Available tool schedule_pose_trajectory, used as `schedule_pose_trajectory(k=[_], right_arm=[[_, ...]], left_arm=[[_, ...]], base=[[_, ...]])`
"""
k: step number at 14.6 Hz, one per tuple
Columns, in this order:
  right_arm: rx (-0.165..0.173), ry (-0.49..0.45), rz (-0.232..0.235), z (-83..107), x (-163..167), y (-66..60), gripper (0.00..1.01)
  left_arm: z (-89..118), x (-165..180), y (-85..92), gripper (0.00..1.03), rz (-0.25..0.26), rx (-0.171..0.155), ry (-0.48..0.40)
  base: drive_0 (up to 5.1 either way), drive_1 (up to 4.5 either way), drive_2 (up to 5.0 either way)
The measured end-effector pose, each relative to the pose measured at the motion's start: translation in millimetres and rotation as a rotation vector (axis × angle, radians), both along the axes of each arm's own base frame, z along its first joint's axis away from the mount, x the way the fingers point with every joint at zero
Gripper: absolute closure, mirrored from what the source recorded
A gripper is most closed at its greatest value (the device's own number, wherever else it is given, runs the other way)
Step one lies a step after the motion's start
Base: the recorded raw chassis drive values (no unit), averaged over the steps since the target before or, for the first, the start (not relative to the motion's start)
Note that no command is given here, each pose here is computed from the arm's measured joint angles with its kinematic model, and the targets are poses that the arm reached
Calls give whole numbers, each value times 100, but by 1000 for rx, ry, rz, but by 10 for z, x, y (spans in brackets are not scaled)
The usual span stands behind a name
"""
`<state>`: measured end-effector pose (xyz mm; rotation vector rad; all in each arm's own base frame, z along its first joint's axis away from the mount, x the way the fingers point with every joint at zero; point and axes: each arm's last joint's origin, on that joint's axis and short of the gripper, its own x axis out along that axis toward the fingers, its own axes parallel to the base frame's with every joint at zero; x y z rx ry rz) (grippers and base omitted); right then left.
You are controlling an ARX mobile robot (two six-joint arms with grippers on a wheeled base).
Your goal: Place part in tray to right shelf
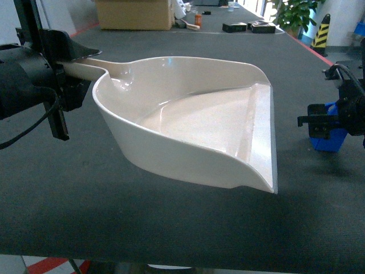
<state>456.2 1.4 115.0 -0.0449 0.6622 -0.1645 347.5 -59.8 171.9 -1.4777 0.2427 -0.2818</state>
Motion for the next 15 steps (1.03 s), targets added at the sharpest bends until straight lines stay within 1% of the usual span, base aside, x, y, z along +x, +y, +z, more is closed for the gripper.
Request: schedule_pose_trajectory(k=[1,2,3,4,5,6,7,8,9,10,11,12,13,14,15], right_arm=[[1,-27,-1,40,-20,-1,50],[6,-60,4,161,-122,24,54],[36,-126,34,408,-270,76,54],[60,-186,57,620,-351,129,54],[122,-344,150,1171,-578,368,54],[151,-414,215,1429,-723,551,54],[181,-473,294,1622,-892,768,54],[225,-474,369,1677,-1016,946,54],[265,-451,430,1641,-1114,1118,54],[312,-381,489,1539,-1205,1272,54],[356,-311,525,1450,-1275,1384,54],[390,-274,541,1401,-1309,1471,54],[438,-229,556,1367,-1332,1512,54],[474,-236,561,1359,-1336,1519,48],[517,-233,564,1375,-1353,1484,35]], left_arm=[[0,0,0,90,0,0,0],[1,0,0,90,0,0,-1],[0,0,0,90,0,0,0],[1,0,0,90,0,0,-1],[0,0,0,90,0,0,0],[0,0,0,90,0,0,-1],[0,0,0,90,0,0,-1],[0,0,0,90,0,0,-1],[0,0,0,90,0,0,-1],[0,0,0,90,0,0,0],[0,0,0,90,0,0,0],[0,0,0,90,0,0,0],[0,0,0,90,-1,0,-1],[0,0,0,90,1,0,0],[0,0,0,90,0,1,0]], base=[[0,0,0],[0,0,0],[0,0,0],[0,0,0],[0,0,0],[0,0,0],[0,0,0],[0,0,0],[0,0,0],[0,0,0],[0,0,0],[0,0,0],[0,0,0],[0,0,0],[0,0,0]])
